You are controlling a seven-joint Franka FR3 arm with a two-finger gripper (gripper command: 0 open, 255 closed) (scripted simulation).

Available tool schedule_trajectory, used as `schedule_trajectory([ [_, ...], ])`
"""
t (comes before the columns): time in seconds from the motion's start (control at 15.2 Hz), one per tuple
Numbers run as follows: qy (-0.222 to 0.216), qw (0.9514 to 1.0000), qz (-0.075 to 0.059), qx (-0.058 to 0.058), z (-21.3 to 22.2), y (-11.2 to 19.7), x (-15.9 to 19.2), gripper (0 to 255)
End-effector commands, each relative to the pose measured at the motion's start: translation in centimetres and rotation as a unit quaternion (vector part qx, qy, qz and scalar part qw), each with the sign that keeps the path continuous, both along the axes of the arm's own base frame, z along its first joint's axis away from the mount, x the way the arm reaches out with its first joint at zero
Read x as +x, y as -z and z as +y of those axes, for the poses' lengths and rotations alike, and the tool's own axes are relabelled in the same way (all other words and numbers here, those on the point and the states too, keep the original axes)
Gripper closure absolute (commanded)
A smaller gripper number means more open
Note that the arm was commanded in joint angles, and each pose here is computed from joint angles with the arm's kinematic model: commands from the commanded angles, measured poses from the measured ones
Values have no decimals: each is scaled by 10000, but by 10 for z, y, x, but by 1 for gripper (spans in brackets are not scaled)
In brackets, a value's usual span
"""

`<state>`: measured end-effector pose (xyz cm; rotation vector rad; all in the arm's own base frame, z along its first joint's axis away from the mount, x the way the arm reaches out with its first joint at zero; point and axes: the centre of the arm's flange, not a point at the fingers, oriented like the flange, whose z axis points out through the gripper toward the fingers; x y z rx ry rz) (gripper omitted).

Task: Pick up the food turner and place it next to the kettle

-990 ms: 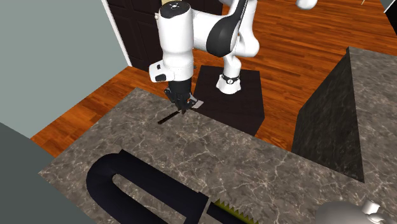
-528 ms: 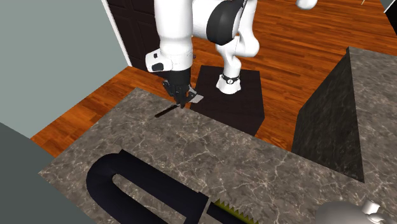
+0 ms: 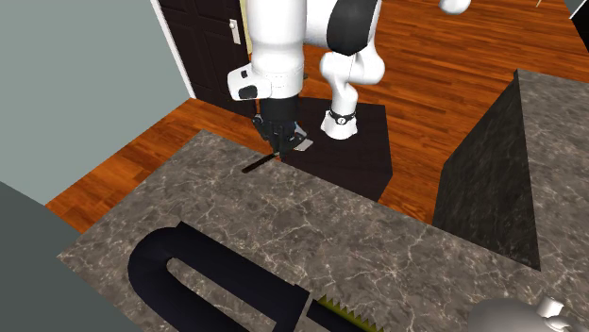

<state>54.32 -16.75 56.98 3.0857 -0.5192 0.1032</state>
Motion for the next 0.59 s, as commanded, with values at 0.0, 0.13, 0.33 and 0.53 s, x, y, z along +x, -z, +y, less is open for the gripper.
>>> schedule_trajectory([
  [0.0, 4, 10000, 2, 2, 28, 1, 12, 255],
  [0.13, 4, 10000, 2, 2, 52, 1, 21, 255],
  [0.33, 4, 10000, 2, 2, 89, 1, 36, 255],
  [0.53, 4, 10000, 2, 2, 126, 1, 50, 255],
])
